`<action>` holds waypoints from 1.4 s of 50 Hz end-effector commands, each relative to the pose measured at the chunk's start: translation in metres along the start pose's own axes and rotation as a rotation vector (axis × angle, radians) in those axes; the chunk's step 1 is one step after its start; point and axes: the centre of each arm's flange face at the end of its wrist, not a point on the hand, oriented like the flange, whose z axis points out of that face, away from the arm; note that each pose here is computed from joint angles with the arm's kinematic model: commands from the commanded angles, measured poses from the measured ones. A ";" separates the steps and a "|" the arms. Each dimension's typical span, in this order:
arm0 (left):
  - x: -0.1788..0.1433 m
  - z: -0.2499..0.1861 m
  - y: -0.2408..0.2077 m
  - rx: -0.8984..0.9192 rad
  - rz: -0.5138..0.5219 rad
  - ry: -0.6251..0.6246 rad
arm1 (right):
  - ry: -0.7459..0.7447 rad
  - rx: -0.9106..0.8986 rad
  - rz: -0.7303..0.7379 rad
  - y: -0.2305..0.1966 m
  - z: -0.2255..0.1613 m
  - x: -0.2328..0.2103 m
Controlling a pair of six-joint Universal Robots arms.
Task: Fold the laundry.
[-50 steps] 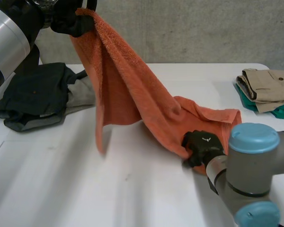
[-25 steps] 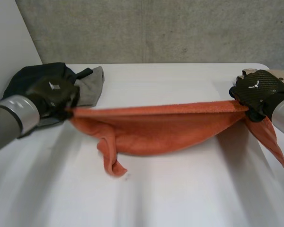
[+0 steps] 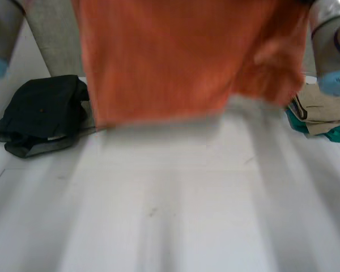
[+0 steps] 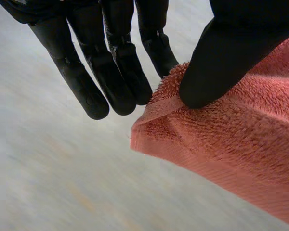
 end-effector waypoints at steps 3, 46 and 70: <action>-0.009 0.006 -0.005 0.040 -0.052 -0.066 | -0.057 0.076 0.068 -0.017 -0.016 -0.004; 0.044 -0.179 0.178 -0.732 -0.030 0.293 | -0.371 -1.002 0.391 0.161 -0.205 -0.068; 0.033 -0.222 0.120 -0.912 0.096 0.382 | -0.657 -0.988 0.147 0.136 -0.224 -0.017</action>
